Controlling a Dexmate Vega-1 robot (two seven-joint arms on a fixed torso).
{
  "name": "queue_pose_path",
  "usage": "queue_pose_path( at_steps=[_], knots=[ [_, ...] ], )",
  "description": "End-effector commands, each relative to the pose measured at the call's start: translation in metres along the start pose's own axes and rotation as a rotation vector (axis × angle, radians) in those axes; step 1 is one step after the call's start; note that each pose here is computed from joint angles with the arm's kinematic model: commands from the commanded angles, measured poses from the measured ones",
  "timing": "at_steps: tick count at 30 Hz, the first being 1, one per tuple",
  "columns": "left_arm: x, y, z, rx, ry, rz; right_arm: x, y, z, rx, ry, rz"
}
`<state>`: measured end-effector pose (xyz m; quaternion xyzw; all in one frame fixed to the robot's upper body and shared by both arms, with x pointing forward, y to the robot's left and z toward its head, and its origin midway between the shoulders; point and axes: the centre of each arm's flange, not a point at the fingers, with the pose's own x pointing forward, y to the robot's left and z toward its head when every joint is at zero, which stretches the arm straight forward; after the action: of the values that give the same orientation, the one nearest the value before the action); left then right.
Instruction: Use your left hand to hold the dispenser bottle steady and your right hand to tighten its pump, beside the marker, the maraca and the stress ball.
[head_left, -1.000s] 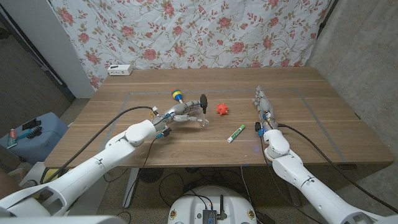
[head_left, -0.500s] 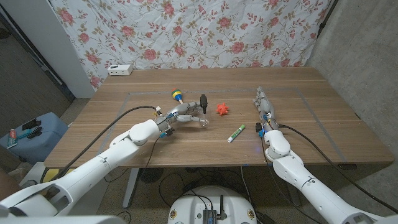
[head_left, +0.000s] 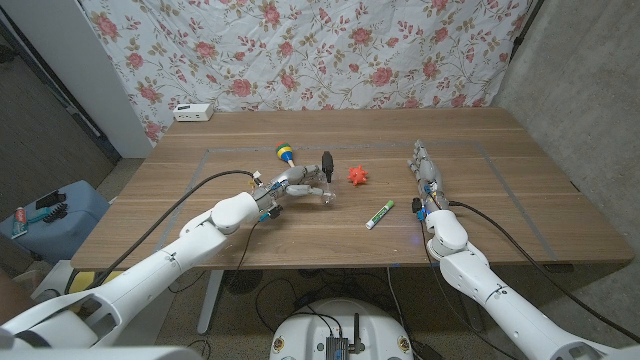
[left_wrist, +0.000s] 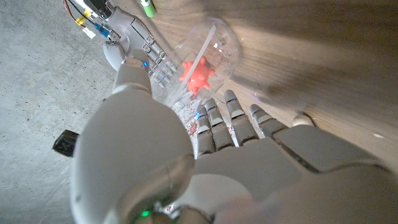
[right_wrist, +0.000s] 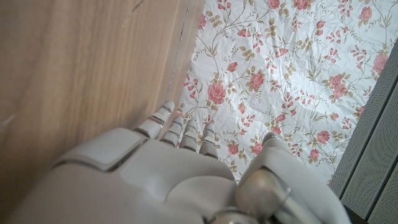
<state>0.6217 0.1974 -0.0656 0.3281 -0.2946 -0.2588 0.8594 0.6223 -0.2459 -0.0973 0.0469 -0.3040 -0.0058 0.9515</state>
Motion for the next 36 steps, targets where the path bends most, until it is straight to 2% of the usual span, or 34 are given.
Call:
queue_pose_path(
  at_steps=[1,22,36],
  knots=[
    [0.005,-0.002,-0.001,0.005,0.004,0.002,0.001,0.000,-0.001,0.003,-0.004,0.001],
    [0.022,-0.008,-0.005,-0.030,-0.006,-0.027,-0.006,-0.005,-0.003,0.005,-0.002,-0.016],
    [0.022,-0.009,-0.008,-0.062,-0.010,-0.012,-0.008,-0.006,-0.004,0.006,0.000,-0.021]
  ],
)
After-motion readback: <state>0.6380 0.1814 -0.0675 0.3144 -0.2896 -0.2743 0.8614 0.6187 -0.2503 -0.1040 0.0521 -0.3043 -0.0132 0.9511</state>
